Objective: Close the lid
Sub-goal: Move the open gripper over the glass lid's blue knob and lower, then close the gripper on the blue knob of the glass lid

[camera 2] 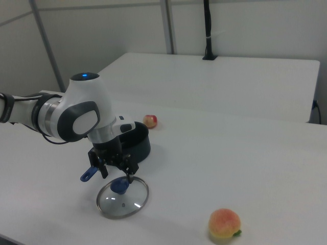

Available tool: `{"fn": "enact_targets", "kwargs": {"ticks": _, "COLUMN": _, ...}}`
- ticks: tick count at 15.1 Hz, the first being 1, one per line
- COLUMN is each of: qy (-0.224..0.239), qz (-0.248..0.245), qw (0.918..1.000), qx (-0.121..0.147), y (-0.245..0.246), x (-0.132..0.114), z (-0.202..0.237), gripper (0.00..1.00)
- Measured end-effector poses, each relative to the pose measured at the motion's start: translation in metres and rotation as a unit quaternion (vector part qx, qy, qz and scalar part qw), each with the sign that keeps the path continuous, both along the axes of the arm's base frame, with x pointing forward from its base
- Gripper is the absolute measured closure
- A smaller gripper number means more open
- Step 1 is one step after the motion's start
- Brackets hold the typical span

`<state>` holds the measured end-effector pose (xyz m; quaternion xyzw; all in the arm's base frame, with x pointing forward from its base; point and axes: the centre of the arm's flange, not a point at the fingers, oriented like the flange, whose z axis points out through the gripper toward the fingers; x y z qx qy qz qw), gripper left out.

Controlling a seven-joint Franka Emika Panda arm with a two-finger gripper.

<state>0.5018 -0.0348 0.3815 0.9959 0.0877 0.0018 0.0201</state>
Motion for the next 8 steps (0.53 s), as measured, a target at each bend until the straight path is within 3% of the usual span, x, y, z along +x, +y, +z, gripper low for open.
{"fn": "enact_targets", "kwargs": {"ticks": 8, "qy": -0.006, "qz": 0.005, "qw": 1.0, "qx": -0.001, "y": 0.004, "x": 0.005, "z": -0.027, "gripper": 0.02}}
